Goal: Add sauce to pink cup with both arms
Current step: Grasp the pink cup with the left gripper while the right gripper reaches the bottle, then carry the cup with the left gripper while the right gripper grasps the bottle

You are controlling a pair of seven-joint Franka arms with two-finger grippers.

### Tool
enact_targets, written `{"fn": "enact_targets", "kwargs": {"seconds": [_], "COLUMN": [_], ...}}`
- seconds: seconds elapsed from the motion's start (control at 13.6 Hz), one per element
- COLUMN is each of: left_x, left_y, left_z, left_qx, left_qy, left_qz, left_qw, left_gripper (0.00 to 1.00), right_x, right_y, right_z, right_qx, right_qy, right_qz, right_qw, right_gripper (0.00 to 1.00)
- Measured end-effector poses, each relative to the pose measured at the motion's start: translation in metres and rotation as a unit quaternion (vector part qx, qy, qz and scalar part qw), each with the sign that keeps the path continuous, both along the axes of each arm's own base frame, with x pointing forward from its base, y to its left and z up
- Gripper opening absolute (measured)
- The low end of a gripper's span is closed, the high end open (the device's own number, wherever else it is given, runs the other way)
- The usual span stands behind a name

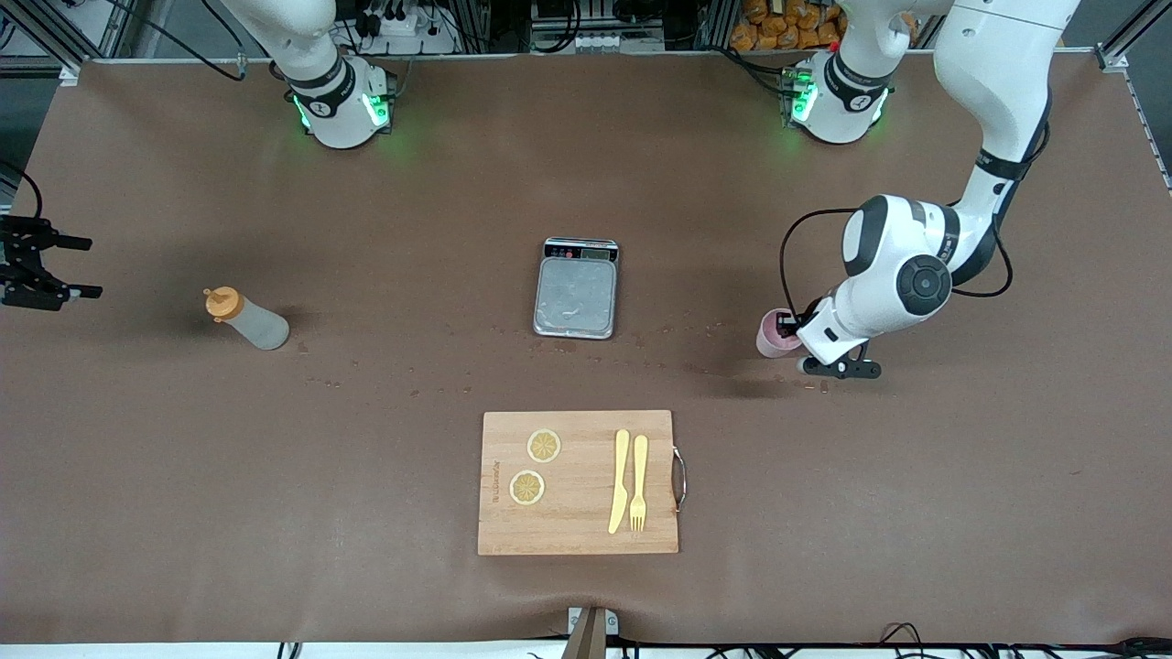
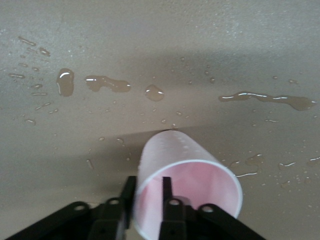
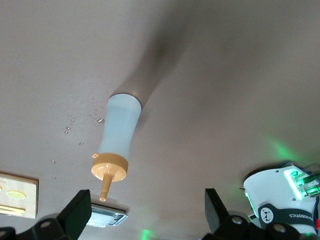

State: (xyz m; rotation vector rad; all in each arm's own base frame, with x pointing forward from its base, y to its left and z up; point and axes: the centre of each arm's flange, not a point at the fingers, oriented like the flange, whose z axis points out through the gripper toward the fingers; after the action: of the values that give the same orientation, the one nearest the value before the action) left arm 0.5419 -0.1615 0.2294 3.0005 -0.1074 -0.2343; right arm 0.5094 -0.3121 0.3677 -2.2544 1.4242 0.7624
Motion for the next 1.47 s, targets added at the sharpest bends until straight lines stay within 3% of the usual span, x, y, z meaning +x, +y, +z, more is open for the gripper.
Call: {"fn": "enact_targets", "kwargs": {"seconds": [0.07,0.15,0.59,0.81,1.47], "left_x": [0.001,0.003,0.019,0.024,-0.012], "left_y": [-0.002,-0.003,-0.012,-0.037,-0.169], "left_z": [0.002,0.004,0.049,0.081,0.115], "left_qx": [-0.001,-0.002,-0.011,-0.02,-0.05], "left_qy": [-0.002,-0.005,-0.049,-0.07,-0.05], "left_qz": [-0.001,-0.002,-0.001,0.035,0.135], "left_qw": [1.0,1.0,0.999,0.997,0.988], "left_gripper": [0.08,0.03,0.03,0.03,0.03], "right_x": [0.001,0.001,-0.005,-0.003,-0.005], "right_y": [0.0,-0.001,-0.012,-0.009,0.006], "right_z": [-0.01,-0.021,-0.087,-0.116,-0.186], "right_qx": [0.008,0.019,0.083,0.11,0.17], "right_qy": [0.008,0.012,0.04,0.062,0.096], "right_qz": [-0.008,-0.019,-0.066,-0.105,-0.137], "right_qw": [1.0,1.0,0.994,0.986,0.971], "right_gripper": [1.0,1.0,1.0,1.0,1.0]}}
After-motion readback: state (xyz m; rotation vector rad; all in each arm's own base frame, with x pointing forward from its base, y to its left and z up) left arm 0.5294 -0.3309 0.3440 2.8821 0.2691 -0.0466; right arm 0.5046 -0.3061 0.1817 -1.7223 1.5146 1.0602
